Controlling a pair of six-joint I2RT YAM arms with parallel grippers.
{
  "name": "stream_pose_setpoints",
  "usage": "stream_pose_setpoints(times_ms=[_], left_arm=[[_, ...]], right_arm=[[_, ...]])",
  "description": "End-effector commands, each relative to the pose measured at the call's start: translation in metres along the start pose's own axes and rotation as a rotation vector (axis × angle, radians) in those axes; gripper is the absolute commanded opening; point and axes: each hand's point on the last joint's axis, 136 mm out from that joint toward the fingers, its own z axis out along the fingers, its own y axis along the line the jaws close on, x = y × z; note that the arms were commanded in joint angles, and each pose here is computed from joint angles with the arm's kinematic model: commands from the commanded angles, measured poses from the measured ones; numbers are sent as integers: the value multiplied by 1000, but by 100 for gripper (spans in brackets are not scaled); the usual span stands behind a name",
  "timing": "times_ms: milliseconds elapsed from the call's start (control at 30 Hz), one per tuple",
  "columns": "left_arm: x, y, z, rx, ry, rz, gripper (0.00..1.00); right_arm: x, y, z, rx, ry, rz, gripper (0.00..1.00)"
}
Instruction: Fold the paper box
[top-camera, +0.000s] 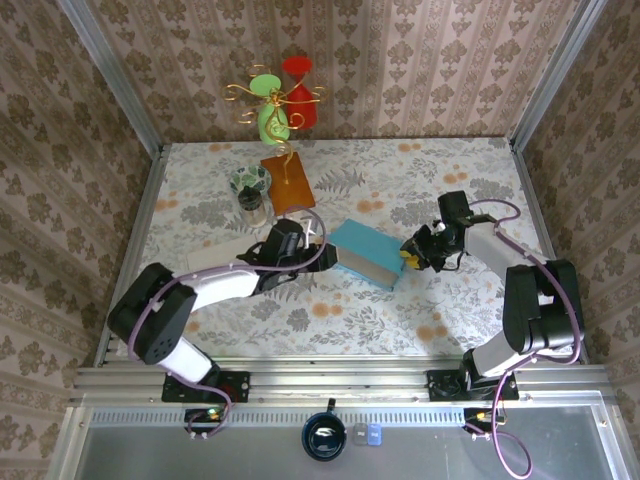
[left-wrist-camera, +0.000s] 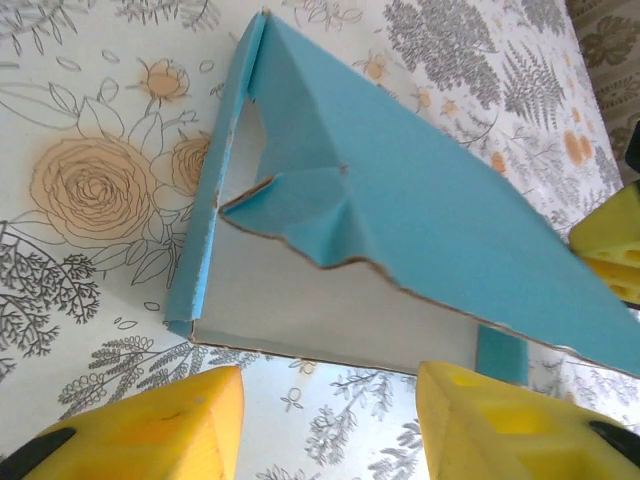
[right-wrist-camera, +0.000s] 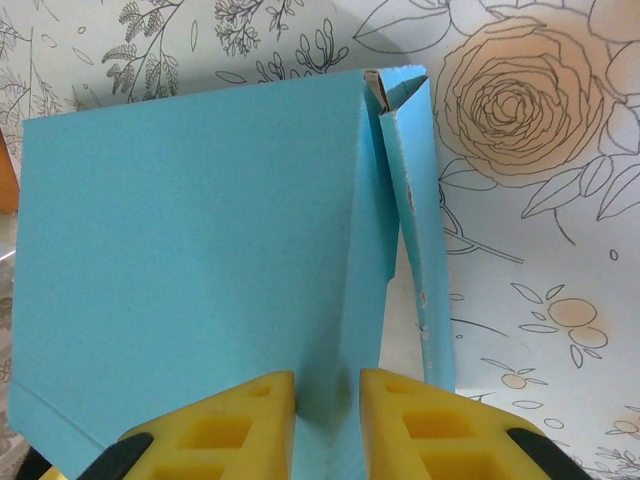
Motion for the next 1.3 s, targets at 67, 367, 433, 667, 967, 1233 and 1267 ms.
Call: stream_pose_setpoints(times_ms=[67, 367, 433, 667, 967, 1233, 1267], left_arm=[[-19, -4, -41, -106, 36, -29, 50], [-84, -10, -47, -168, 181, 40, 50], [-86, -12, -33, -171, 265, 90, 50], [-77, -3, 18, -186, 438, 163, 50], [-33, 12, 49, -221, 550, 195, 50], [-9, 29, 50, -248, 588, 187, 50], [-7, 29, 50, -246, 590, 187, 50]], right_arm=[[0, -8, -8, 60, -30, -53, 27], [-1, -10, -13, 87, -40, -97, 33], [0, -10, -14, 87, -42, -107, 35], [2, -11, -20, 91, -55, -133, 47], [8, -18, -21, 103, -46, -141, 51], [11, -27, -17, 122, -33, -155, 55], [11, -29, -17, 129, -31, -159, 56]])
